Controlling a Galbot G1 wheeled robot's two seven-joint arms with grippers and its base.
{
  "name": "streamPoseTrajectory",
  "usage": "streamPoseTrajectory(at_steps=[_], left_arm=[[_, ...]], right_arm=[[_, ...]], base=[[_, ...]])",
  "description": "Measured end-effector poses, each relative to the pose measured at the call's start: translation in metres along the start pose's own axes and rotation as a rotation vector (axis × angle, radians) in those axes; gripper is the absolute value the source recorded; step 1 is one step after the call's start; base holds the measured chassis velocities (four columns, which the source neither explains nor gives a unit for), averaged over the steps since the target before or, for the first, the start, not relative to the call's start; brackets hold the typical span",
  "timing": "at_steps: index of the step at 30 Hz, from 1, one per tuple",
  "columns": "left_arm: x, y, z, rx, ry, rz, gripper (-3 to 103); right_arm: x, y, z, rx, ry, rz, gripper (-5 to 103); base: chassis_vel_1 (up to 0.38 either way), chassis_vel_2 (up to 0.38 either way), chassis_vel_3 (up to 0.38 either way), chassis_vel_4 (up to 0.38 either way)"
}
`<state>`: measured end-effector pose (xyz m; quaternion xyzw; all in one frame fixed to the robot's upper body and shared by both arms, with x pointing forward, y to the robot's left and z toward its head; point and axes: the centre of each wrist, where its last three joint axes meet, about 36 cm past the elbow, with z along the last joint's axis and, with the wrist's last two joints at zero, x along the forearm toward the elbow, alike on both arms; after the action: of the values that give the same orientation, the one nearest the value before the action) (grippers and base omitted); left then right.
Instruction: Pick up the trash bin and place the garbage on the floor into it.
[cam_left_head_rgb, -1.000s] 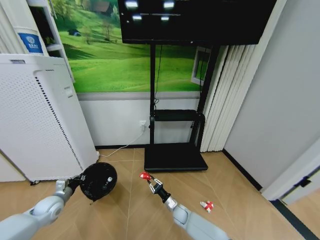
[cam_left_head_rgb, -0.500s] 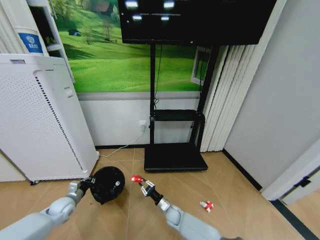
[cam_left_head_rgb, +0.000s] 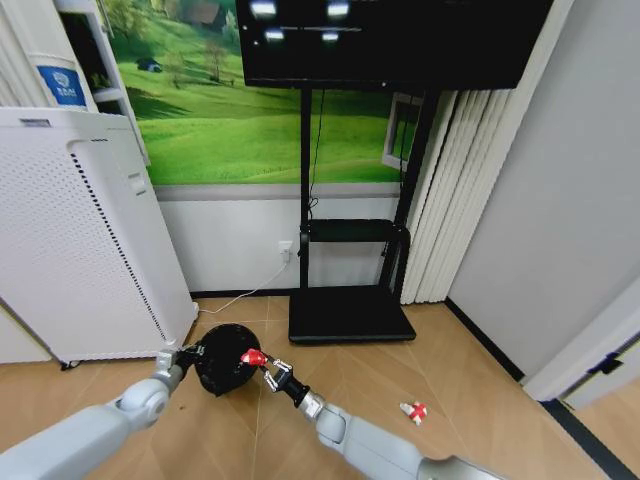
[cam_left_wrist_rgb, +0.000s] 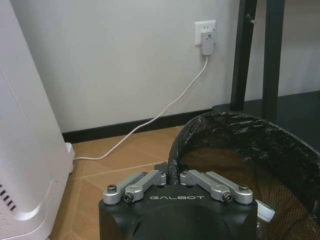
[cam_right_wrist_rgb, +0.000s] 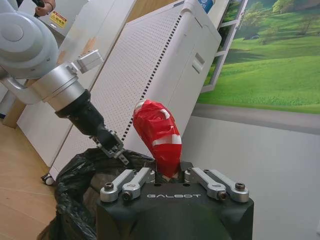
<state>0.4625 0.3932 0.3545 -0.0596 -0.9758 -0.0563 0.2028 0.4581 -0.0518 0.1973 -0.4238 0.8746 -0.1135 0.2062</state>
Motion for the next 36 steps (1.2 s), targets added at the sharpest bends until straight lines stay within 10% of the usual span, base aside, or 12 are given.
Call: streamPoseTrajectory(at_steps=[10,30,36], left_arm=[[0.002,-0.025,-0.007,0.019,-0.003,0.036,6],[0.025,-0.020,0.007,0.032,0.004,0.019,6],[0.041,0.002,0.003,0.019,-0.011,-0.012,6]], right_arm=[[-0.015,0.013,0.006,0.012,0.027,0.032,18],[-0.005,0.030,-0.007,-0.006,0.055,0.155,92],[0.001,-0.014,-0.001,0.016,0.097,0.304,100]], base=[[0.000,0.000,0.000,0.000],[0.000,0.000,0.000,0.000],[0.000,0.000,0.000,0.000]])
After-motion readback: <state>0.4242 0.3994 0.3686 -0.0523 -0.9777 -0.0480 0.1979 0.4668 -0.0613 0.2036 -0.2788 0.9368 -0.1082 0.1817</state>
